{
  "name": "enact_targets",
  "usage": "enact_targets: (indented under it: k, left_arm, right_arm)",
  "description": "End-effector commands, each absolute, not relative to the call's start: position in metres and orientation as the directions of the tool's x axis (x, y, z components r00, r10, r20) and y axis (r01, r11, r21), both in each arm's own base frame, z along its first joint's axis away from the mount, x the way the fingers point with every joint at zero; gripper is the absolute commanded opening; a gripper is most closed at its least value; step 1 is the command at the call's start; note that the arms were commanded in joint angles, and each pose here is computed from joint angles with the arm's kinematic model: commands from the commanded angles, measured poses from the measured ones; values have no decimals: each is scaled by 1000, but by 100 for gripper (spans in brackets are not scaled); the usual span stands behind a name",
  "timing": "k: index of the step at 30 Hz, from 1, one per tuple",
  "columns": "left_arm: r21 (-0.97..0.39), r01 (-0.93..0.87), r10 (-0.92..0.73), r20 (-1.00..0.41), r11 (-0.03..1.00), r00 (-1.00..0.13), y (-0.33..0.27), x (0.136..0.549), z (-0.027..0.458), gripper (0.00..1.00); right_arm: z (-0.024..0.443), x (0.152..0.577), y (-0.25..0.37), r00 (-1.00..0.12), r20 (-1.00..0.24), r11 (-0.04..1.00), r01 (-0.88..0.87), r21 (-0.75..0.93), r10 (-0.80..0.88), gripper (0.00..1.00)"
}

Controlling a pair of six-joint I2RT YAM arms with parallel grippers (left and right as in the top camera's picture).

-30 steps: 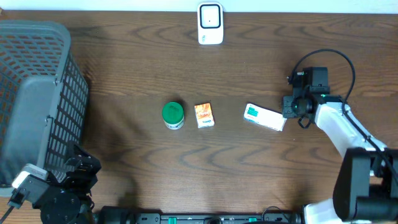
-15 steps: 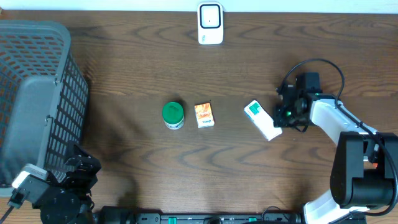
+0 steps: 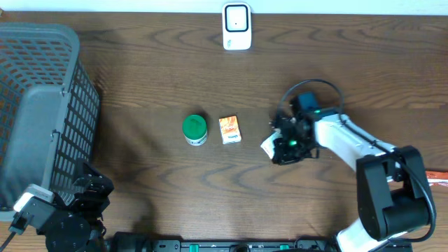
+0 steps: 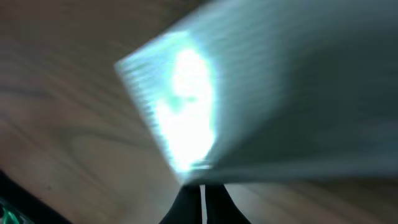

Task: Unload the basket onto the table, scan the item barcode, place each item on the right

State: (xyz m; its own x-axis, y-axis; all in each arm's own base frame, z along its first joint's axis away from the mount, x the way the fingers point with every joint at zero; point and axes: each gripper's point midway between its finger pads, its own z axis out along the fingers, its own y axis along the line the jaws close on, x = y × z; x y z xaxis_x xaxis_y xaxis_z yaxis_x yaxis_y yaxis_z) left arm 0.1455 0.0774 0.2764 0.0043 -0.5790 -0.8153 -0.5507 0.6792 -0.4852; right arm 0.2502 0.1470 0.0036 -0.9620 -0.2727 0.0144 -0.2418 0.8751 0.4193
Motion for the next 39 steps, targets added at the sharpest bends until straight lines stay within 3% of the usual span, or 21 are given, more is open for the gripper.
enact_targets:
  k: [1, 6, 12, 18, 20, 21, 22, 23, 27, 31, 36, 39]
  left_arm:
    - [-485, -556, -578, -816, 675, 11, 79, 145, 276, 98]
    - [-485, -556, -578, -816, 675, 11, 79, 145, 276, 98]
    - [-485, -556, -578, -816, 675, 11, 79, 145, 276, 98]
    - [-485, -556, -578, -816, 675, 11, 79, 145, 276, 98]
    - [-485, -556, -578, -816, 675, 11, 79, 145, 276, 98]
    - [-485, -556, -578, -816, 675, 11, 79, 145, 276, 98]
    - [-485, -556, -578, -816, 675, 11, 79, 145, 276, 98]
    - [-485, -556, -578, -816, 675, 11, 79, 145, 276, 98]
    - [-485, -556, -578, -816, 675, 11, 79, 145, 276, 98]
    - [-485, -556, -578, -816, 675, 11, 79, 145, 276, 98]
    - [-485, -556, -578, -816, 675, 11, 79, 145, 276, 98]
    - [-485, -556, -578, -816, 675, 11, 79, 145, 276, 98]
  right_arm:
    - [3, 251, 160, -970, 14, 873, -213, 439, -244, 1]
    - [7, 262, 172, -969, -46, 855, -236, 461, -243, 1]
    - [21, 302, 189, -942, -245, 816, -324, 479, -231, 7]
    - [60, 312, 225, -901, -369, 653, -424, 628, -230, 1]
    - [72, 310, 224, -894, -385, 649, -436, 623, -231, 18]
    - [77, 308, 223, -885, -399, 645, -453, 615, -241, 40]
    - [82, 306, 222, -873, -416, 639, -475, 605, -255, 87]
    - [90, 303, 221, -849, -447, 627, -516, 583, -283, 99]
    - [110, 293, 209, -723, -558, 597, -673, 436, -408, 99]
    - [114, 290, 181, -570, -580, 588, -787, 184, -582, 99]
    - [106, 297, 160, -573, -525, 639, -766, 72, -629, 99]
    - [106, 310, 151, -567, -523, 666, -746, -3, -637, 66]
